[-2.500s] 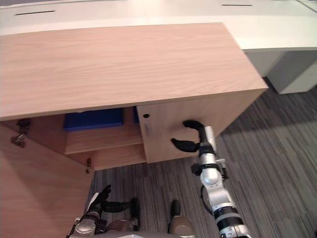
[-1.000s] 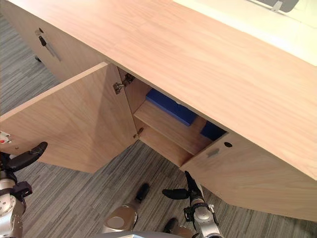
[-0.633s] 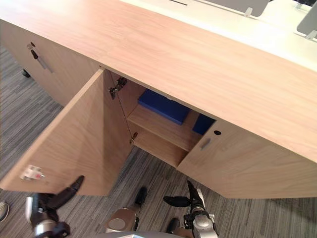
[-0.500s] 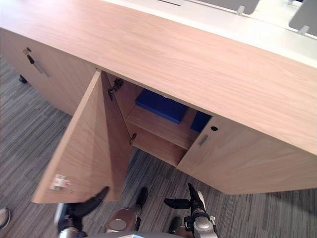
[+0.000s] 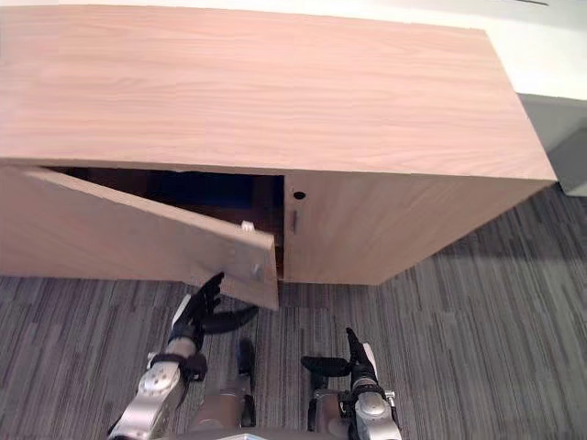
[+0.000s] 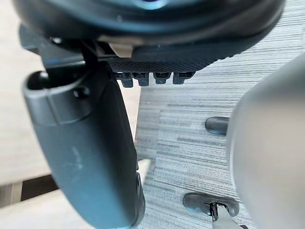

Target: Walk over to the cabinet, pick up the folder, carry it to the office cabinet, place the folder inside the office cabinet, then close the office cabinet door

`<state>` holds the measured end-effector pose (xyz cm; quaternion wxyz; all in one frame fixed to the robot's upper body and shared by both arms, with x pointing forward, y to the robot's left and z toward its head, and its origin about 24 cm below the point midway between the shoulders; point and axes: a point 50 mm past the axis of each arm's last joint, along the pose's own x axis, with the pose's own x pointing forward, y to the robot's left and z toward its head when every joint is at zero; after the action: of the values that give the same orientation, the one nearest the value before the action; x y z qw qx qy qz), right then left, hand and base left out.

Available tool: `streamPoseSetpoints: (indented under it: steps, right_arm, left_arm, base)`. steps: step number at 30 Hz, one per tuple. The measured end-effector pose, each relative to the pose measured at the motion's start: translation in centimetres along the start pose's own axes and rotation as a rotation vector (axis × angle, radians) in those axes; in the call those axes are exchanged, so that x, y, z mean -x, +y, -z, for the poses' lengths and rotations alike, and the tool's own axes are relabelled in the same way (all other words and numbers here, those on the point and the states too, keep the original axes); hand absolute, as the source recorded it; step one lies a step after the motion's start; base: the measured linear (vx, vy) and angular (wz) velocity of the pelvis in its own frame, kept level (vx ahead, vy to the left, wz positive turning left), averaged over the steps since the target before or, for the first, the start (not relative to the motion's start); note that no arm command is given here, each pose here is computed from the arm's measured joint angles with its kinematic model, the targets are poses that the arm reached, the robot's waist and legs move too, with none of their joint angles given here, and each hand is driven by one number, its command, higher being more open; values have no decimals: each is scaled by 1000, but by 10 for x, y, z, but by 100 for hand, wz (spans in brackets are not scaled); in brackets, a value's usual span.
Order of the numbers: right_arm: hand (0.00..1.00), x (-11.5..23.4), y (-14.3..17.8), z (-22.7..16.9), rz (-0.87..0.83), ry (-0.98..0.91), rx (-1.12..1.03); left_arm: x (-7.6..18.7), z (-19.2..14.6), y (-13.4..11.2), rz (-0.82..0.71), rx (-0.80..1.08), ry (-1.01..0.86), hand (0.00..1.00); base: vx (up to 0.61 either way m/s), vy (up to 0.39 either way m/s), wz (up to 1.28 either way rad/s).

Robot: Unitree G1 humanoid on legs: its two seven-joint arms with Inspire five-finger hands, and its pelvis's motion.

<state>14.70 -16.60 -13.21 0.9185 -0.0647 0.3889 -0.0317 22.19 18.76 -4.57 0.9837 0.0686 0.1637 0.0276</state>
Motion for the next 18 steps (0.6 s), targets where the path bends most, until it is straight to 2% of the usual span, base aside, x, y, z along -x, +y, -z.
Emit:
streamPoseSetpoints:
  steps: [4,10,15,18]
  right_arm:
    - [100,0,-3,0,9,-2,1]
    - [100,-2,-16,-2,54,-5,-27]
    - [100,0,-26,3,88,13,-45]
    - [100,2,-35,8,111,29,-56]
  left_arm:
    - [-8,-6,17,-68,-118,-3,100]
    - [-4,-6,18,-95,-103,-23,100]
    - [22,21,15,-93,-46,42,100]
    - [42,52,17,-82,-8,166,100]
  base:
    - [140,-45,-10]
    - [8,-6,-3]
    - [-69,34,-10]
    - [-40,27,2]
